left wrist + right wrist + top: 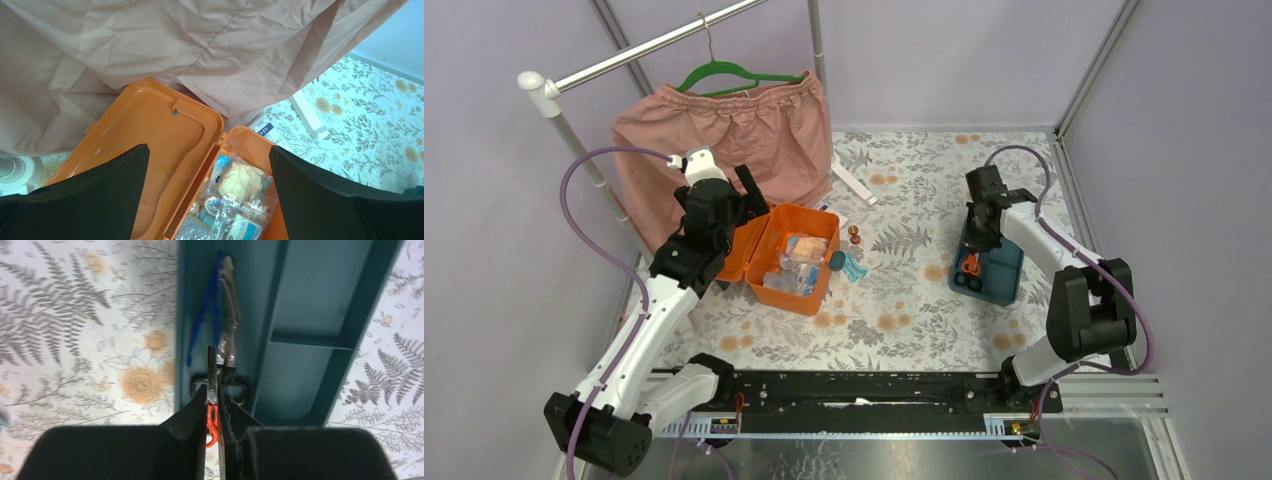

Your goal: Organize the medicine kit

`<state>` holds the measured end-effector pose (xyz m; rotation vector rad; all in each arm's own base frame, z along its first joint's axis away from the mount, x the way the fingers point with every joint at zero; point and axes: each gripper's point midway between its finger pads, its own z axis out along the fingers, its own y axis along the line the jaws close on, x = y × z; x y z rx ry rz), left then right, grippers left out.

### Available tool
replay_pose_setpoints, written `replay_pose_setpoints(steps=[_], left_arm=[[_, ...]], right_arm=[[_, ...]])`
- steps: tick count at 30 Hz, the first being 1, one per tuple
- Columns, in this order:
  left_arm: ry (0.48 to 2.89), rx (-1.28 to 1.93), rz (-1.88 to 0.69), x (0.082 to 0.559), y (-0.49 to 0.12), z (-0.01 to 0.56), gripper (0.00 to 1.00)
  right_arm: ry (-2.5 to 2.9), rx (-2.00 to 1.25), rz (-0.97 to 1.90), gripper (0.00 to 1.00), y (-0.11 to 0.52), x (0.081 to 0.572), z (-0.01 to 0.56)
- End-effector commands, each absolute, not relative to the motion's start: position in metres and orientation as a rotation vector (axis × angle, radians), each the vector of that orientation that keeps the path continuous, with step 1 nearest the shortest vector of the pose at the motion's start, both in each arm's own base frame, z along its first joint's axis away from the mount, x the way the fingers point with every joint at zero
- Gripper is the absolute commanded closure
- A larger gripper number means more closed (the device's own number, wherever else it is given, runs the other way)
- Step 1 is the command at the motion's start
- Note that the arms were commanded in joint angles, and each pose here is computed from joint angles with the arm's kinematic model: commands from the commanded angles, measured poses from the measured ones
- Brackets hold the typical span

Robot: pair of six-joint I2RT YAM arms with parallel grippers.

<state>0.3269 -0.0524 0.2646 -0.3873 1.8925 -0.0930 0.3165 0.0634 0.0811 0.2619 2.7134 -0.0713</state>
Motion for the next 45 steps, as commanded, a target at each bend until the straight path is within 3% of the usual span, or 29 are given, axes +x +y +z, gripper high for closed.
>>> replay_pose_setpoints(steps=[1, 7, 12, 20, 28, 35, 45], left_arm=[[1.87, -0.386, -0.102, 0.331, -0.054, 0.266, 0.01], [1.872, -0.385, -0.104, 0.331, -0.054, 0.266, 0.01], [1.87, -0.386, -0.098, 0.331, -0.053, 0.266, 0.01], [1.874, -0.386, -0.097, 0.331, -0.053, 0.265, 0.01], [1.878, -0.388, -0.098, 0.332, -0.053, 0.264, 0.01], [1.878, -0.39, -0.096, 0.333, -0.053, 0.263, 0.01], [1.878, -0.389, -0.095, 0.333, -0.053, 0.263, 0.01]], right_arm=[[2.728, 0.296, -0.11, 0.86, 0.043, 0.304, 0.076], [2.74, 0.36, -0.065, 0.85, 0.04, 0.316, 0.057], [2.743, 0.369, -0.07, 0.69, 0.041, 0.323, 0.053], [2.685, 0.352, -0.034, 0.68, 0.044, 0.332, 0.078], [2.592, 0.081, 0.349, 0.63, 0.15, 0.342, 0.121], [2.594, -0.232, 0.762, 0.63, 0.274, 0.322, 0.1], [2.691, -0.453, 0.709, 0.59, 0.322, 0.297, 0.048]])
